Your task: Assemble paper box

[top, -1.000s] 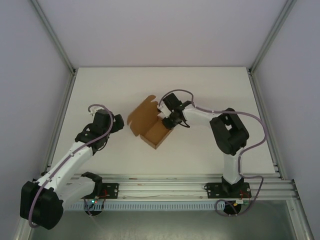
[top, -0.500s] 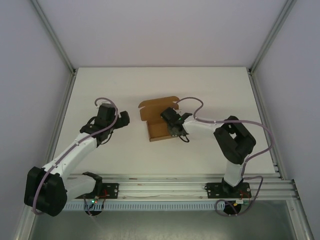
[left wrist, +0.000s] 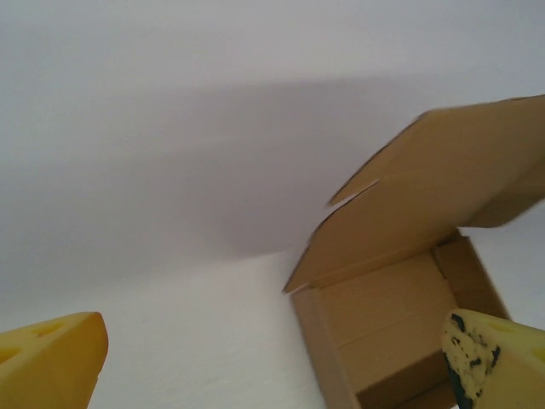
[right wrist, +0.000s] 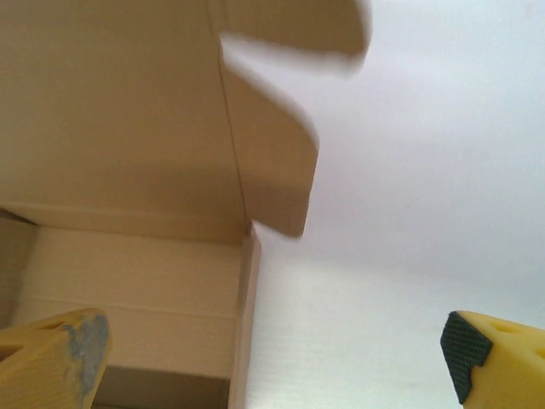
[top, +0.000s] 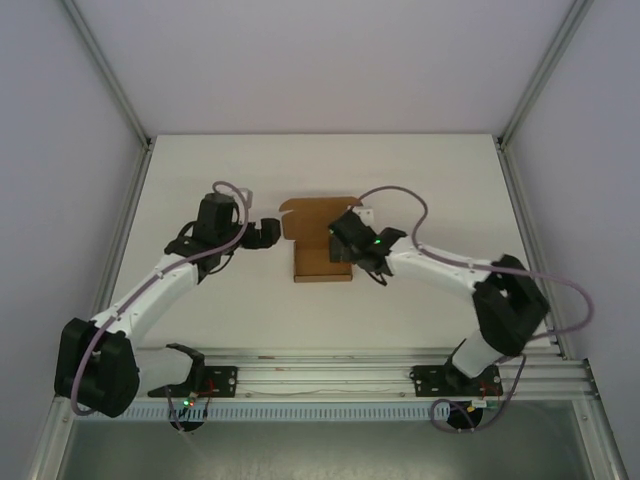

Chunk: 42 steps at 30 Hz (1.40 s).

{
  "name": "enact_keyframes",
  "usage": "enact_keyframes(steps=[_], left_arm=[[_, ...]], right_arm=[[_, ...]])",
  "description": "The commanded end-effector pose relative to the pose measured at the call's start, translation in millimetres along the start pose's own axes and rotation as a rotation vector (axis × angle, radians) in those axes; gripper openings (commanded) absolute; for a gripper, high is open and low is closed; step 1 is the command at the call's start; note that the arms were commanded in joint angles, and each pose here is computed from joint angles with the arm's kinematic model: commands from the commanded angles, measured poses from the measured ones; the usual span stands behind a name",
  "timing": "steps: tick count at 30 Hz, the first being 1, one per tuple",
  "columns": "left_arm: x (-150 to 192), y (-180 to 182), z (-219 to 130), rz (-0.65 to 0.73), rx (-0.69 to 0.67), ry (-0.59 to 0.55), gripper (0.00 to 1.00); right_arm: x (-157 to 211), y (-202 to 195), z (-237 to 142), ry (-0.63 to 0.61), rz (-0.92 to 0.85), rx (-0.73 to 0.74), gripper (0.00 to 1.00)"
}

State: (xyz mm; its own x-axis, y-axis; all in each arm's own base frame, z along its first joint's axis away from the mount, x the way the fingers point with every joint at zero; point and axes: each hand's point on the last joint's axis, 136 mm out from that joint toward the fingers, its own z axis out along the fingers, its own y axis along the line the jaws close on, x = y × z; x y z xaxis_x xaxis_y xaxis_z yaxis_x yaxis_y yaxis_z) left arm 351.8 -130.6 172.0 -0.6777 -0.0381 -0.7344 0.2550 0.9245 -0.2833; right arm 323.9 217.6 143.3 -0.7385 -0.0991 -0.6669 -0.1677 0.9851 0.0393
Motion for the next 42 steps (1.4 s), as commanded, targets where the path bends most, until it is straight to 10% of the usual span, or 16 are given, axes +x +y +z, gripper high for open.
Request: enact_keyframes(steps=[1,10,23,32,42], left_arm=[[-20,-31,4,0.218,0.156,0.007,1.0],[-9,-42,37,0.437,0.282,0.219,0.96],[1,-28,63,0.514,0.265,0.373,0.45],[-4,-36,61,0.519,0.283,0.338,0.02],[-45,-36,65,0.378,0.055,0.21,0.0]], right_arm=[[-33,4,-13,-0.095,-0.24,-0.159,1.0],[-49,10,7,0.104,-0.58,-0.402,0.92],[-40,5,41,0.274,-0.595,-0.448,0.57],[-37,-1,39,0.296,-0.595,-0.42,0.19],[-75,1,28,0.176,-0.352,-0.349,0.03]])
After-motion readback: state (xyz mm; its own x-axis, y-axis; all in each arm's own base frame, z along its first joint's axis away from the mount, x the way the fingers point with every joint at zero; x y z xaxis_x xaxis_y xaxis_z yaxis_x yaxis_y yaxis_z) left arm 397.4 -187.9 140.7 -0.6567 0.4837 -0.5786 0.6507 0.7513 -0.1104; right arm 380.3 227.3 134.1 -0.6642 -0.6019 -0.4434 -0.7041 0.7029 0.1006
